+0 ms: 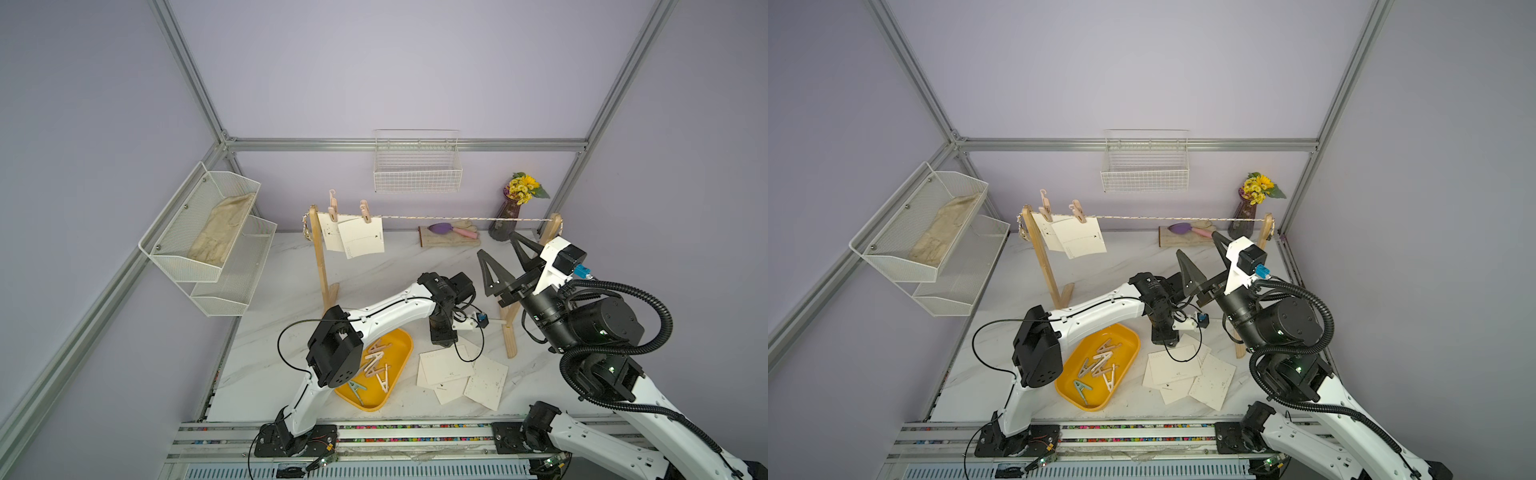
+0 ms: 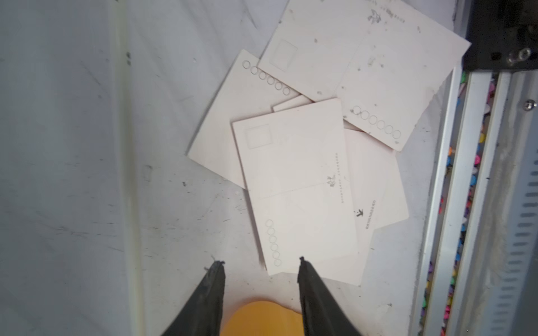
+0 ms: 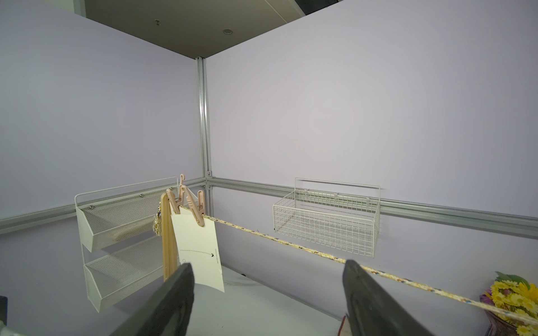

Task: Remove the postcards from the strings
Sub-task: Place the postcard on the postcard, then pinch the postcard on the clothesline.

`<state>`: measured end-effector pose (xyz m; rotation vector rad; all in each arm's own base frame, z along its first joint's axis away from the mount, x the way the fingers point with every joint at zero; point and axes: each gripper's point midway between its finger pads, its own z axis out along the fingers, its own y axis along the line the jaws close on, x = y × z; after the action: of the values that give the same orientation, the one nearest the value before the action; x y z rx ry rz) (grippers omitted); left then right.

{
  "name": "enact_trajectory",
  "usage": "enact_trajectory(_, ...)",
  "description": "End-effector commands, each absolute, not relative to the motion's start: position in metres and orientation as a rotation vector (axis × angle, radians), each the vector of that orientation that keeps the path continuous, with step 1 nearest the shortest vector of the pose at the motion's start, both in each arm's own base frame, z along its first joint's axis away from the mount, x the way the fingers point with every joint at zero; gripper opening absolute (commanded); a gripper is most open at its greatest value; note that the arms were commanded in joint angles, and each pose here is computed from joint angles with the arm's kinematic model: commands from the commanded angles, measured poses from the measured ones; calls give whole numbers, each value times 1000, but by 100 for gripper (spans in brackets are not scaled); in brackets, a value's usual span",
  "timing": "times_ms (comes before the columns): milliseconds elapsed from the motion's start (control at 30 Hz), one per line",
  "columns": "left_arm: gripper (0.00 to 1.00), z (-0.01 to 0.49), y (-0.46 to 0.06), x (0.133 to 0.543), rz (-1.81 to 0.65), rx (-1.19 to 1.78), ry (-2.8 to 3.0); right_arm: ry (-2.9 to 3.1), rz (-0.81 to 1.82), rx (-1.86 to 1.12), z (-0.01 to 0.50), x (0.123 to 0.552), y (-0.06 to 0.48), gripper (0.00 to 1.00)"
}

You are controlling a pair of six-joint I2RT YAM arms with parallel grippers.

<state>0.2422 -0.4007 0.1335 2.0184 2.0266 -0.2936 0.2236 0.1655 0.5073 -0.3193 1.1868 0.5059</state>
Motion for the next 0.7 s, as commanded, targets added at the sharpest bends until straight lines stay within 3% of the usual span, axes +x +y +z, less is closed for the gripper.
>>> enact_trajectory(0,51,223,-401,272,-270,1704,1820,1226,519,-335,505,226,170,82)
enact_trajectory(100,60,284,-393,280,-290,1471,1640,1237,534,-330,513,228,172,85)
enact_trajectory(200,71,340,-378,264,-371,1328,1431,1242,578,-351,522,228,182,85)
enact_trajectory(300,75,382,-352,246,-430,1232,1298,1256,624,-397,525,231,197,85)
enact_trajectory(667,88,426,-247,230,-286,880,1263,1247,736,-519,536,246,247,85)
